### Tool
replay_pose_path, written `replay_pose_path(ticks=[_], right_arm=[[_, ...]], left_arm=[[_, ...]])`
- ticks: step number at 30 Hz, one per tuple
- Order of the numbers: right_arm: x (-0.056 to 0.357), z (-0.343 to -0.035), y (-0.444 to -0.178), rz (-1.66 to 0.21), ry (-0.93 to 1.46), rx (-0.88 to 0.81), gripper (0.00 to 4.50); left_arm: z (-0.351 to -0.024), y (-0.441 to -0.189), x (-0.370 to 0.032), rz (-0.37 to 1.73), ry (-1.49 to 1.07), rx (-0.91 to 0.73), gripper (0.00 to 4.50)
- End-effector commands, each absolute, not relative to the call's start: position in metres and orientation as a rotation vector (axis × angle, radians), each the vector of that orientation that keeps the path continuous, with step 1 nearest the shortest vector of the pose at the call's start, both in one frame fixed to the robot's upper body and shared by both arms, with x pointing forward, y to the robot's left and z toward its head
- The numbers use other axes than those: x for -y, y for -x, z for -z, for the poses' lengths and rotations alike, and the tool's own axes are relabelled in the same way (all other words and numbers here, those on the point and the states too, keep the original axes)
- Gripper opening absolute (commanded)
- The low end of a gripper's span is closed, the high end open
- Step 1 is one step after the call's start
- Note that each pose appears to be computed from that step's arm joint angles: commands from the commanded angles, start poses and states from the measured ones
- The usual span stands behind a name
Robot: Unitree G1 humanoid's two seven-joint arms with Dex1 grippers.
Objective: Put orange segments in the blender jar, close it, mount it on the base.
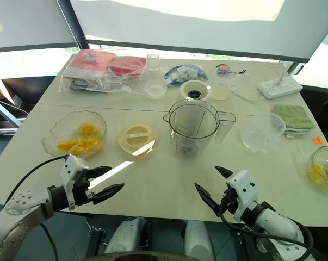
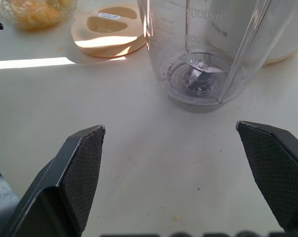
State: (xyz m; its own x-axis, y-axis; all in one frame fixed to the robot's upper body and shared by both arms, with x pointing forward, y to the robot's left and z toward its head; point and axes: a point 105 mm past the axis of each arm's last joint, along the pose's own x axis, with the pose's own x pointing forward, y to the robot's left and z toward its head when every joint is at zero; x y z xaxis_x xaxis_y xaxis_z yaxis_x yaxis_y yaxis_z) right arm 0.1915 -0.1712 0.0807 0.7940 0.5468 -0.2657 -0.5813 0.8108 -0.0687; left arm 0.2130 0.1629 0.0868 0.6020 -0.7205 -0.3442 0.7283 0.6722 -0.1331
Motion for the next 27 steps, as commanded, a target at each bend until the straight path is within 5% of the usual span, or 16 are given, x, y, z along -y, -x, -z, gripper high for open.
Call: replay_pose_path(ticks=[1, 27], right_arm=[[0.167, -0.093, -0.192, -0.615, 0.172, -0.187, 4.46], [0.161, -0.096, -0.203, -0.613, 0.184, -0.163, 4.46]], left_arm=[[-0.098, -0.218, -0.164, 0.847, -0.038, -0.351, 4.26], [-0.102, -0.218, -0.158, 0.859, -0.039, -0.327, 4.26]])
